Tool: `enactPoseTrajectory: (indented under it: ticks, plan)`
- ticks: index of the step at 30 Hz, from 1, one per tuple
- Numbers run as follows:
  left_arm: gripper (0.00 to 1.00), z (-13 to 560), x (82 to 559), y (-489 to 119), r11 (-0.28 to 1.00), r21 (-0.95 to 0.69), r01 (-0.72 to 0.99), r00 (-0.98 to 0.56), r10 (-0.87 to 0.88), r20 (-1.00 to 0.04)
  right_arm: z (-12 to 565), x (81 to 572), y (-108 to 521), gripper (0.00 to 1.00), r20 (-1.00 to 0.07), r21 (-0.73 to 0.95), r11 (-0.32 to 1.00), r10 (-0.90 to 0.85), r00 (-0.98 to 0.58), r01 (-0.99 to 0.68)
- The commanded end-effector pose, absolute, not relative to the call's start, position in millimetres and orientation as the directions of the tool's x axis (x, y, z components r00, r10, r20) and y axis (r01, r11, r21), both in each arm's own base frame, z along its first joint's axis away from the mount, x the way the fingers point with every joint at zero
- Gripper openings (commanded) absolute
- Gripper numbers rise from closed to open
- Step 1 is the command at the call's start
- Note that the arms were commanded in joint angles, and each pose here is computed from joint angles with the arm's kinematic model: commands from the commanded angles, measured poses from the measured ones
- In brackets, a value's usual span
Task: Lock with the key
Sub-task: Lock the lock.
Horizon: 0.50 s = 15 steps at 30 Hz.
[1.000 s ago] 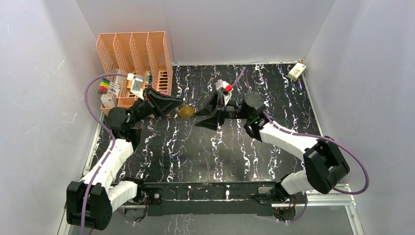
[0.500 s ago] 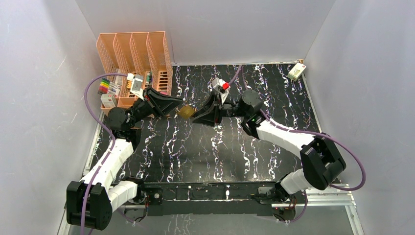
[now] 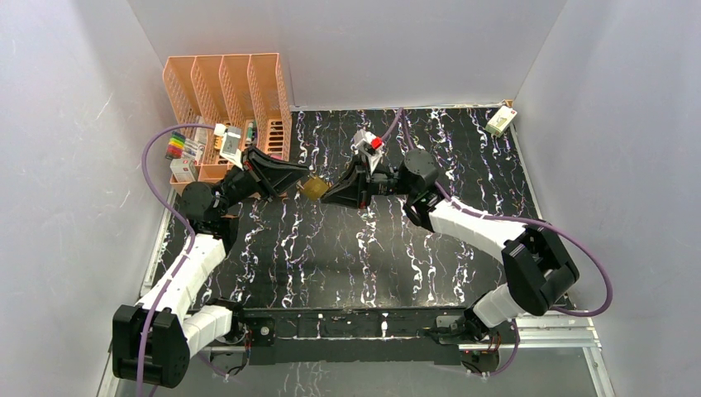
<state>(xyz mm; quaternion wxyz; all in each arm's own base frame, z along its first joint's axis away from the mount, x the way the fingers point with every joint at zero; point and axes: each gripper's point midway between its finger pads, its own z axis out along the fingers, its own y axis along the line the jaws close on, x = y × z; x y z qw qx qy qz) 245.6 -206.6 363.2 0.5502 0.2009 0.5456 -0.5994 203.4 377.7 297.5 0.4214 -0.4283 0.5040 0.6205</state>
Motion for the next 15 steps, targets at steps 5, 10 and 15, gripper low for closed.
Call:
enactPoseTrajectory:
  ticks: [5, 10, 15]
  plan:
    - [0.0, 382.2, 239.5, -202.7, 0.204, -0.35, 0.914, -0.223, -0.467, -0.856, 326.9, 203.7, 383.1, 0.08, -0.965, 0.19, -0.167, 0.151, -0.215, -0.968]
    - [0.0, 380.7, 238.9, -202.2, 0.208, -0.35, 0.913, -0.221, -0.469, -0.855, 324.9, 201.8, 383.4, 0.0, -0.964, 0.195, -0.18, 0.144, -0.222, -0.964]
    - [0.0, 383.0, 240.2, -201.1, 0.218, -0.347, 0.912, -0.21, -0.48, -0.852, 320.3, 199.2, 379.1, 0.0, -0.966, 0.191, -0.169, 0.144, -0.216, -0.967]
